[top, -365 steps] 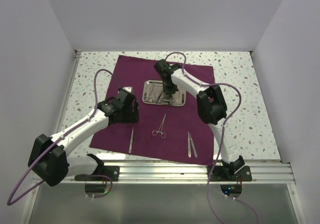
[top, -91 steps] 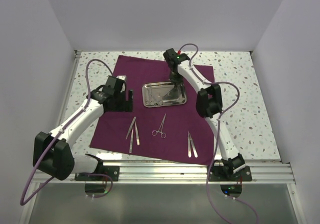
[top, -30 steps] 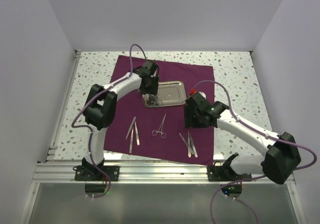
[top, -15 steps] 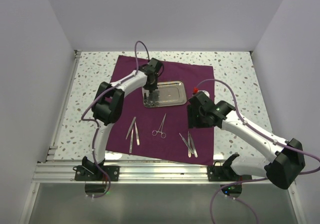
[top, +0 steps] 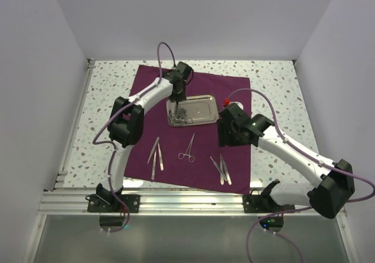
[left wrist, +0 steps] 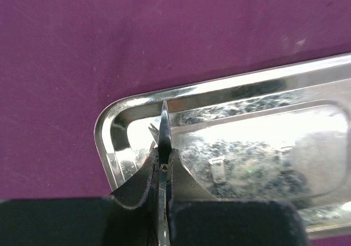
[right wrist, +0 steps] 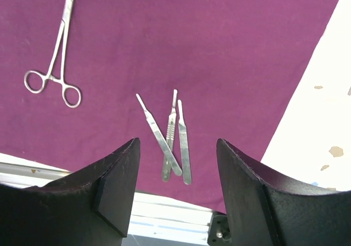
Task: Open and lay out the surgical kit
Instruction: Pick up the medical item from the container, then place the medical item in the surgical kit.
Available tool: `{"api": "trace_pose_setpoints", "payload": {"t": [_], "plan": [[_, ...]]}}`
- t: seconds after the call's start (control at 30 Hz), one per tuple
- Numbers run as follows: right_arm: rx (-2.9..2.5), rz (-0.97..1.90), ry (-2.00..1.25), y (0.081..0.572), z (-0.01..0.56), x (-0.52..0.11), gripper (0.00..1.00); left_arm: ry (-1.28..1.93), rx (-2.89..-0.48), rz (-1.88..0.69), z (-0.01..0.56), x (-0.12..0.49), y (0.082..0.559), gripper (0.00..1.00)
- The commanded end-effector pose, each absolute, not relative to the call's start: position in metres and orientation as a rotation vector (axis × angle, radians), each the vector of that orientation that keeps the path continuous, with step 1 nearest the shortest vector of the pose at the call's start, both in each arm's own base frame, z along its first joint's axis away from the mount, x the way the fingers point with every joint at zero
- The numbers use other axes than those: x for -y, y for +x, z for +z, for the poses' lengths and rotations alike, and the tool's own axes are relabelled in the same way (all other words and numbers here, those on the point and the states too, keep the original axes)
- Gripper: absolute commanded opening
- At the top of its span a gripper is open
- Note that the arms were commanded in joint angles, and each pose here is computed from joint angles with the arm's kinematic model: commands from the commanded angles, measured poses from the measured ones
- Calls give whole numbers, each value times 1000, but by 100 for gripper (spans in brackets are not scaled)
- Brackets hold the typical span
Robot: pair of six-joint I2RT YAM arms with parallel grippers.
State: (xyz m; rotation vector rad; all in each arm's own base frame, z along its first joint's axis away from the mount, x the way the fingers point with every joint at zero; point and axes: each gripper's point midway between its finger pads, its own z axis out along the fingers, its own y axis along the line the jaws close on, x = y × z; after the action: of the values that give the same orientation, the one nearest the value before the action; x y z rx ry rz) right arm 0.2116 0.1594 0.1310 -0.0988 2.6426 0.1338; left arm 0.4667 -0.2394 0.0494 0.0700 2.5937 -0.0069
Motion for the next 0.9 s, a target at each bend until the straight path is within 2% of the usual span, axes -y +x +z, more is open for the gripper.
{"api": "trace_pose_setpoints", "payload": {"t": [0.0,0.13,0.27,0.3,0.37,0.4,0.53,0.67,0.73,0.8,0.83,0.87], "plan": [[-2586,123,-117,229,145,-166,62,3,-2464,-122,133,251,478,0],[-2573,106,-114,235,147,-166,62,-38,-2455,-193,160,254,465,0],[-2540,59,-90,243,153,-162,63,-80,-2466,-272,174,258,425,0],[-2535,51,-84,245,154,-161,64,-74,-2510,-258,155,256,408,0],[-2510,24,-62,254,160,-159,64,-69,-2512,-322,162,265,380,0],[-2504,16,-51,256,162,-157,66,-63,-2559,-306,142,262,361,0],[-2456,17,22,279,174,-152,70,-8,-2605,-409,133,278,296,0],[-2431,27,44,299,180,-156,73,2,-2620,-434,111,282,264,4],[-2426,27,49,310,182,-161,73,1,-2626,-438,100,281,260,16],[-2434,28,49,319,179,-167,73,2,-2622,-439,93,281,261,34],[-2422,41,52,325,184,-171,73,2,-2621,-437,92,282,262,51],[-2411,55,52,330,186,-176,73,5,-2611,-445,97,284,265,57]]}}
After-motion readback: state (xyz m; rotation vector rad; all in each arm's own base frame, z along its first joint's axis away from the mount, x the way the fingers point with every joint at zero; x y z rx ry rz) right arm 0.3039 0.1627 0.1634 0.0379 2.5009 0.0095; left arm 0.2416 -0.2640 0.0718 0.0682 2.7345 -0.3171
